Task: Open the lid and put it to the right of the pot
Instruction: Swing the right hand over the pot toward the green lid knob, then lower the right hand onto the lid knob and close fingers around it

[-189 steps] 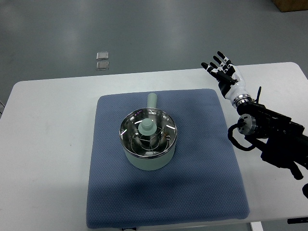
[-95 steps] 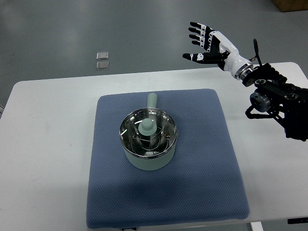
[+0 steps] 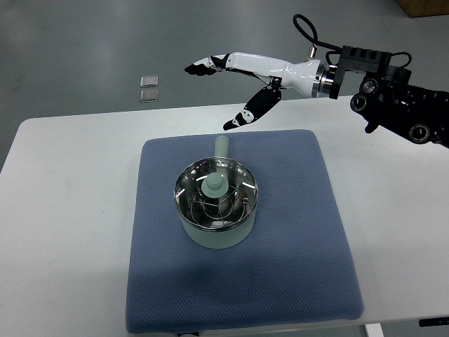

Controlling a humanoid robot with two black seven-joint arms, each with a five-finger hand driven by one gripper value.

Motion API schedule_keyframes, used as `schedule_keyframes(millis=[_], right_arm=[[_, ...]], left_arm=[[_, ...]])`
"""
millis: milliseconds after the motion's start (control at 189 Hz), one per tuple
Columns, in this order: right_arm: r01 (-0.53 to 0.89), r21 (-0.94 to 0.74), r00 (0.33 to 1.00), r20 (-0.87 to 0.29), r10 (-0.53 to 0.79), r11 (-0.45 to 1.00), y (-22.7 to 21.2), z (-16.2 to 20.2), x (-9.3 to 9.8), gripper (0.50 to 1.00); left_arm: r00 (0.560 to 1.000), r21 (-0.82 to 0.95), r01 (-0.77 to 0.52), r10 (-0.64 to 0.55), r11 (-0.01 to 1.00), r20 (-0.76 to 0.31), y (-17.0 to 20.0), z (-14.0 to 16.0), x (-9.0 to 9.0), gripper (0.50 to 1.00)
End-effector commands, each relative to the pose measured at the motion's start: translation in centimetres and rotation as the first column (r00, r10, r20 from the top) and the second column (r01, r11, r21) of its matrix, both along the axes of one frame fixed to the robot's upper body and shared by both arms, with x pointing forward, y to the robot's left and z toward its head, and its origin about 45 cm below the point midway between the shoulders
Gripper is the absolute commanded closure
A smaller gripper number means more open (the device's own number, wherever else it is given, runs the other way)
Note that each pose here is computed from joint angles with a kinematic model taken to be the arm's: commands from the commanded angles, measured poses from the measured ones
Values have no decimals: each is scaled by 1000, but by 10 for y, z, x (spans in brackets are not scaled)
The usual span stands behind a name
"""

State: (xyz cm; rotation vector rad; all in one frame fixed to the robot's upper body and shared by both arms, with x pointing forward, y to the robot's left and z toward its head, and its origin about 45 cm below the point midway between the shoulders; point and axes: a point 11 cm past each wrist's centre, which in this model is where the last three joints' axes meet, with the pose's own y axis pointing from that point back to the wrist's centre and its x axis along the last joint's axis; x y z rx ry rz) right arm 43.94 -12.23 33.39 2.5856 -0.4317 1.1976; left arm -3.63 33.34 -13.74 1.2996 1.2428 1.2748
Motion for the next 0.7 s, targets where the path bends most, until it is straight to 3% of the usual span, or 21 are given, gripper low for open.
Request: schedule_keyframes(millis=[0, 333, 693], right_arm=[[-116, -164, 989, 70, 129, 980, 16, 14, -12, 572], [-270, -564, 911, 111, 396, 780, 52, 24, -41, 574], [-291, -693, 839, 146, 523, 660, 76, 4, -53, 589]], left_arm=[[1000, 1, 0, 0, 1000, 0, 0, 0, 0, 500], [1000, 1, 0, 0, 1000, 0, 0, 0, 0, 500], [1000, -1, 0, 0, 1000, 0, 0, 0, 0, 500]])
